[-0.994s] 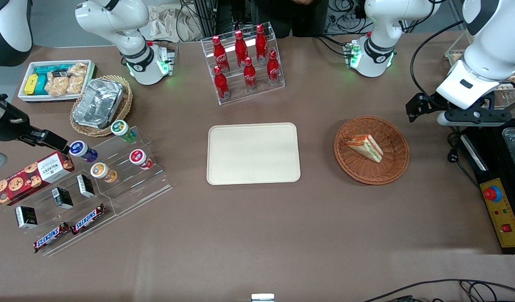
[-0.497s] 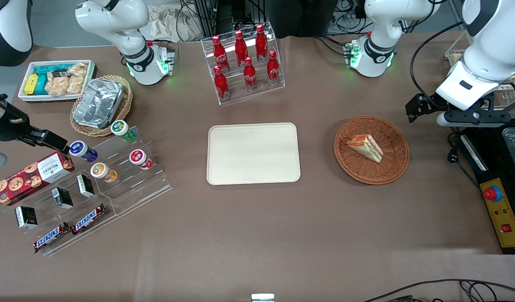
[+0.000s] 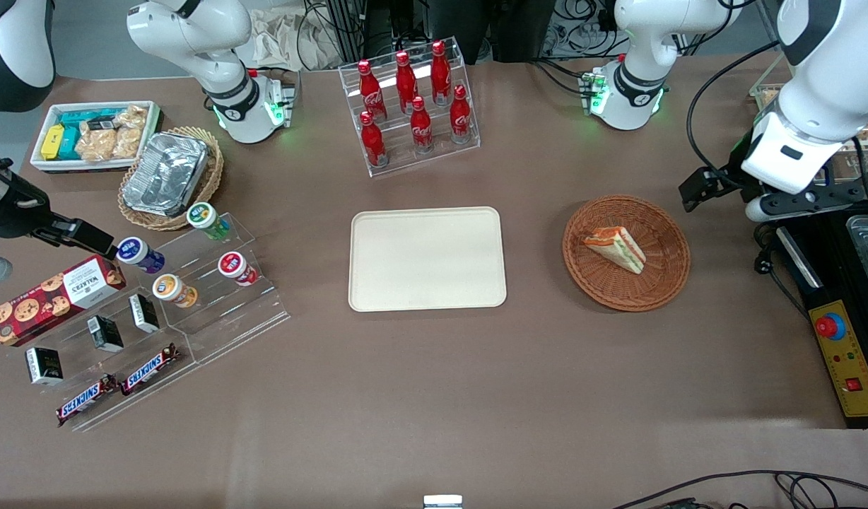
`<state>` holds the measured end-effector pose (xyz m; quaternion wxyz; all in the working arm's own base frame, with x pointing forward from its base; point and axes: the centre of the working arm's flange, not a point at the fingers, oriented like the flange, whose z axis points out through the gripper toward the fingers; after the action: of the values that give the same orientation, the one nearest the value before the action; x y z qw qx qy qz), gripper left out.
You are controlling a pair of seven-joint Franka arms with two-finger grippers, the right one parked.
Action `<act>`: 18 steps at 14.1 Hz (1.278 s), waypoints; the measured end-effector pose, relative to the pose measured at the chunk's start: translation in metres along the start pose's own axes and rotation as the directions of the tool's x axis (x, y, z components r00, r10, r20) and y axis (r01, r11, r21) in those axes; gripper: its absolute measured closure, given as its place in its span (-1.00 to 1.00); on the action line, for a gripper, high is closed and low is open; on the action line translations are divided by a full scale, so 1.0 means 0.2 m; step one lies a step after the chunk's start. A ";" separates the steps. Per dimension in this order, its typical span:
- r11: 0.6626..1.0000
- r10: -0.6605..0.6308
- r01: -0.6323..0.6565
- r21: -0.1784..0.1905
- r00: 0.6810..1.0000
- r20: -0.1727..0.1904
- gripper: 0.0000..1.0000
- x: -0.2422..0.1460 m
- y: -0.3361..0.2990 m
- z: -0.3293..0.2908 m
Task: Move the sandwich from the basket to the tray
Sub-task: 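Move the left gripper down over the wrapped sandwich in the wicker basket, then lower the left gripper around the sandwich and close on it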
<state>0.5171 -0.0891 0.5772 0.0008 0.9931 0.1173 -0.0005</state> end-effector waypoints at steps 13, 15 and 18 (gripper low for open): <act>0.924 -0.377 0.366 0.111 0.921 0.103 -1.00 -0.12 0.12 0.58; 0.910 -0.409 0.398 0.113 0.907 0.098 -1.00 -0.15 0.10 0.71; 0.880 -0.472 0.462 0.113 0.878 0.084 -1.00 -0.19 0.08 0.88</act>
<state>0.4834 -0.1129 0.4013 -0.0374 0.9329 0.3530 -0.0602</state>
